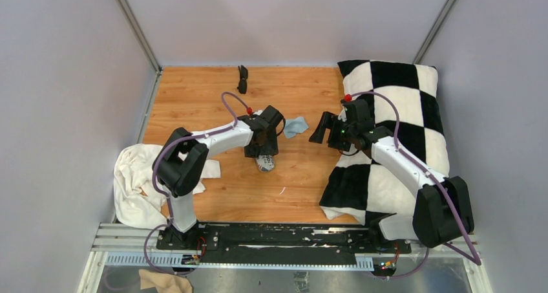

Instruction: Organize the sunglasses

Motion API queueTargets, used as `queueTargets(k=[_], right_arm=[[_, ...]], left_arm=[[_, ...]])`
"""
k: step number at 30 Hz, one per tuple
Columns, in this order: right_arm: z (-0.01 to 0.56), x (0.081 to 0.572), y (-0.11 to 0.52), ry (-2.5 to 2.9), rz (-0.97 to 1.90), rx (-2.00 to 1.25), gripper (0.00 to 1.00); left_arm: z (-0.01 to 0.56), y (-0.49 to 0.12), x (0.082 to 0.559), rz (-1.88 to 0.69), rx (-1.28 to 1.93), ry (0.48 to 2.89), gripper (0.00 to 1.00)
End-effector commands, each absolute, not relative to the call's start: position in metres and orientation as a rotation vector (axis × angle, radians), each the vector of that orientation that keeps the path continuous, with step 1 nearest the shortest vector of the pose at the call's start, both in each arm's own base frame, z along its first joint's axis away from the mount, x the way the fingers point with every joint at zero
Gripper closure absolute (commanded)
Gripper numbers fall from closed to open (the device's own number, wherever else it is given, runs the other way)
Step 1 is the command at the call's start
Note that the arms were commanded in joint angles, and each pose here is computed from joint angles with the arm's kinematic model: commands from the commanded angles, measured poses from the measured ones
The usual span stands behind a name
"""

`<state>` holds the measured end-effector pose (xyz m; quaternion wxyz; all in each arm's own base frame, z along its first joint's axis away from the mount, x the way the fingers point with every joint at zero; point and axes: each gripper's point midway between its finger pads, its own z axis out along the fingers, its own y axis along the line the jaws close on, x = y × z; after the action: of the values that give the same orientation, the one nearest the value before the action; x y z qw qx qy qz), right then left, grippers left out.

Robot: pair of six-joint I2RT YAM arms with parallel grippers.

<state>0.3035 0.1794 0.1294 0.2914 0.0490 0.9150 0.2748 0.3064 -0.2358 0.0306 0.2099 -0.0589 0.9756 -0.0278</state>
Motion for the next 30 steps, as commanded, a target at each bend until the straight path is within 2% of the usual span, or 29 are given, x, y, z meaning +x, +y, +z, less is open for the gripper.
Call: queueTargets(k=[1, 11, 18, 20, 25, 30], right_arm=[[0.122, 0.302, 0.176, 2.457, 0.744, 0.156, 0.14], [0.128, 0.3, 0.176, 2.442, 0.756, 0.144, 0.14], [0.164, 0.299, 0.196, 2.33, 0.944, -0.016, 0.14], [0.18, 0.299, 0.206, 2.267, 1.067, -0.066, 0.14], [0.221, 0.308, 0.227, 2.075, 1.326, -0.112, 0.14], [0.267, 0.315, 0.247, 1.825, 1.643, -0.095, 0.14]], left_arm=[[0.025, -0.236, 0.305, -0.053, -0.166, 2.71, 0.36], [0.046, -0.245, 0.313, -0.196, -0.081, 2.67, 0.62], [0.127, -0.27, 0.326, -0.879, 0.076, 2.465, 0.76], [0.153, -0.27, 0.328, -1.043, 0.107, 2.383, 0.84], [0.211, -0.268, 0.327, -1.237, 0.168, 2.207, 0.99], [0.264, -0.273, 0.32, -1.431, 0.2, 2.027, 1.0]])
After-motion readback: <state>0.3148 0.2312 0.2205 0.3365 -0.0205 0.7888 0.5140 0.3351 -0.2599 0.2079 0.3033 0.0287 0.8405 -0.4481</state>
